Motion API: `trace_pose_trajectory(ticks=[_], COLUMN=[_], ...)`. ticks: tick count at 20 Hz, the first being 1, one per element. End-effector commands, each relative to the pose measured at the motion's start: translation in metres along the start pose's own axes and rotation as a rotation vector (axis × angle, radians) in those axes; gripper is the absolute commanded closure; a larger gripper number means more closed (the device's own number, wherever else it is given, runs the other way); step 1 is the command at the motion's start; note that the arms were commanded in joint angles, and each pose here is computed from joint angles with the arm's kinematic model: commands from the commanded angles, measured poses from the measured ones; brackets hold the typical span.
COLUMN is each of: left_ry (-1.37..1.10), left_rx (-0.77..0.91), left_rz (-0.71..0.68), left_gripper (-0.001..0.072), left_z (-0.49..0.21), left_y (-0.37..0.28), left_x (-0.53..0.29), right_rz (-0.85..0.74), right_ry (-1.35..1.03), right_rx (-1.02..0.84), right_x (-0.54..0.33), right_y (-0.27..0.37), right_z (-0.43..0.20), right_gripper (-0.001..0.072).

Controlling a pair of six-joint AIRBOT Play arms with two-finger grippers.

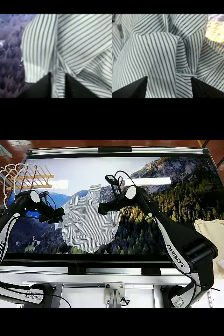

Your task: Fold the shirts.

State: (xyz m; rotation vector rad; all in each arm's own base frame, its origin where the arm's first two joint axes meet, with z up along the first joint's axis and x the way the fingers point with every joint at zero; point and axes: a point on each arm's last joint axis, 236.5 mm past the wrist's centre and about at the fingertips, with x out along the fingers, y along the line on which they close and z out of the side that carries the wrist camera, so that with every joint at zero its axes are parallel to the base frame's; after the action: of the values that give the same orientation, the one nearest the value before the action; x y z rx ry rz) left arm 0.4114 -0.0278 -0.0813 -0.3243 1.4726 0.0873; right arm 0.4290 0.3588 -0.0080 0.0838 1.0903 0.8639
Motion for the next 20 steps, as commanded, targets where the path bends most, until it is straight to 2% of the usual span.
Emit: trace_pose_trajectory(ticks=[1, 6, 7, 8, 9, 10, 15, 20], left_ry=[-0.005, -0.112, -0.133, -0.151, -0.169, -0.185, -0.253, -0.395], left_rx=[0.055, 0.123, 0.143, 0.159, 0.167, 0.174, 0.244, 0.295], left_rz=[0.001, 0.098, 0.093, 0.089, 0.085, 0.08, 0.04, -0.294], left_gripper=[0.0653, 0.0654, 0.0654, 0.0654, 0.0654, 0.0654, 0.0654, 0.0654], left_z=[0.002, 0.018, 0.02, 0.021, 0.021, 0.022, 0.022, 0.021], left_y=[0.0, 0.018, 0.016, 0.012, 0.009, 0.005, -0.032, -0.165], left_x=[-0.002, -0.044, -0.053, -0.06, -0.066, -0.071, -0.088, -0.118], right_rz=[-0.012, -0.015, -0.019, -0.019, -0.02, -0.021, -0.129, -0.105], right_ry=[0.0, 0.025, 0.031, 0.03, 0.023, 0.021, 0.076, 0.359], right_rx=[0.005, -0.001, -0.006, -0.005, -0.002, -0.002, -0.106, 0.084], right_x=[0.007, 0.007, 0.007, 0.007, 0.007, 0.007, -0.04, -0.134], right_y=[-0.004, -0.004, -0.005, -0.006, -0.006, -0.006, -0.028, -0.017], right_z=[-0.001, -0.007, -0.008, -0.008, -0.007, -0.006, -0.011, -0.078], right_gripper=[0.0054, 0.0058, 0.0183, 0.0391, 0.0552, 0.0636, 0.0637, 0.0637])
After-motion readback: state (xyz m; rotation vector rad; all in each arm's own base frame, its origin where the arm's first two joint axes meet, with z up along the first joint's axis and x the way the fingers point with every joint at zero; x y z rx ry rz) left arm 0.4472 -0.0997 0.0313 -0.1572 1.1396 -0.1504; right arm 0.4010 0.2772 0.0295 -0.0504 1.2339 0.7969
